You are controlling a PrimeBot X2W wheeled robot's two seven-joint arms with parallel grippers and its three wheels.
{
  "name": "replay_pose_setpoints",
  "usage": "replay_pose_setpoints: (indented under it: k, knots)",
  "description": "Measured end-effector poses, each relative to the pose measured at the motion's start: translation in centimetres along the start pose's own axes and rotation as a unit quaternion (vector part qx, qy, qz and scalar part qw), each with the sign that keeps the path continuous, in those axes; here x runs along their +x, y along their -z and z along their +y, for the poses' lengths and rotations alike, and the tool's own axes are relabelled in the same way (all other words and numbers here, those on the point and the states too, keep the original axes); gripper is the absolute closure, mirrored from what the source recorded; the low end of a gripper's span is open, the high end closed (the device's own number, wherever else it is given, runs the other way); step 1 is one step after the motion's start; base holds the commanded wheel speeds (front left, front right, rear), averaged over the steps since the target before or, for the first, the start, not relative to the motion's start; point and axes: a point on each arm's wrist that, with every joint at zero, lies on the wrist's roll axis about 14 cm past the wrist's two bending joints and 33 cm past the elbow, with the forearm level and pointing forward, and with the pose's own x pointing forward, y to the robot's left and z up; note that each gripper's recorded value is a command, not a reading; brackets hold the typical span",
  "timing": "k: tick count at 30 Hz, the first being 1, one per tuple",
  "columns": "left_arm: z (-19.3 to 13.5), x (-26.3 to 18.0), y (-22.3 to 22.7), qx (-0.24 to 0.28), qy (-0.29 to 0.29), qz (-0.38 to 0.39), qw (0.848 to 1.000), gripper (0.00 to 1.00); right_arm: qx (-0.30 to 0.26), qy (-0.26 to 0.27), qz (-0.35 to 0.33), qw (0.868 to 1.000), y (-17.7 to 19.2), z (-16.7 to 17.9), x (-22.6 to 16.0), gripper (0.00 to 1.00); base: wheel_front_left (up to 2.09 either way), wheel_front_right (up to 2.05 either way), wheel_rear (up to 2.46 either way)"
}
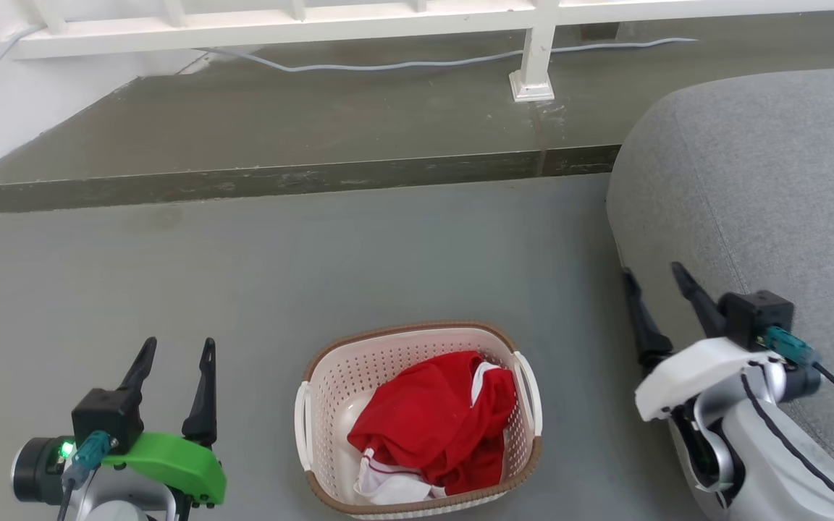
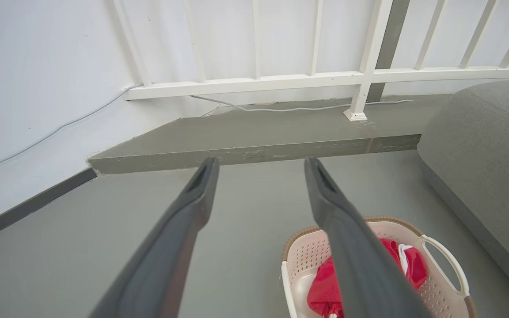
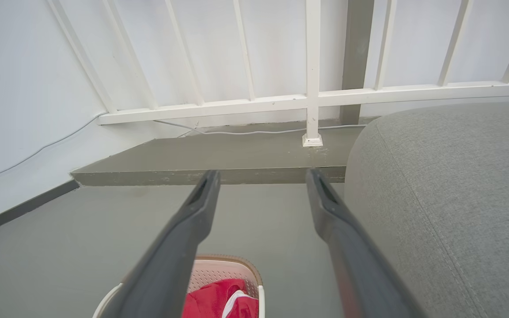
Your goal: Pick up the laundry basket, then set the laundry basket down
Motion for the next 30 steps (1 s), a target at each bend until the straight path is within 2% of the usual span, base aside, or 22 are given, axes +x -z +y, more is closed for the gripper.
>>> replay_pose_setpoints:
  k: [8, 30]
  knots:
    - [-0.1, -0.7, -0.3, -0.005, -0.009, -0.009, 1.0, 0.0, -0.011, 0.017, 0.002, 1.0, 0.5, -1.0, -1.1, 0.0, 0.0, 0.0, 0.0]
    - [-0.8, -1.6, -0.6, 0.01, -0.01, -0.007, 1.0, 0.0, -0.014, 0.026, -0.005, 1.0, 0.4, -0.6, -2.4, 0.0, 0.0, 0.0, 0.0]
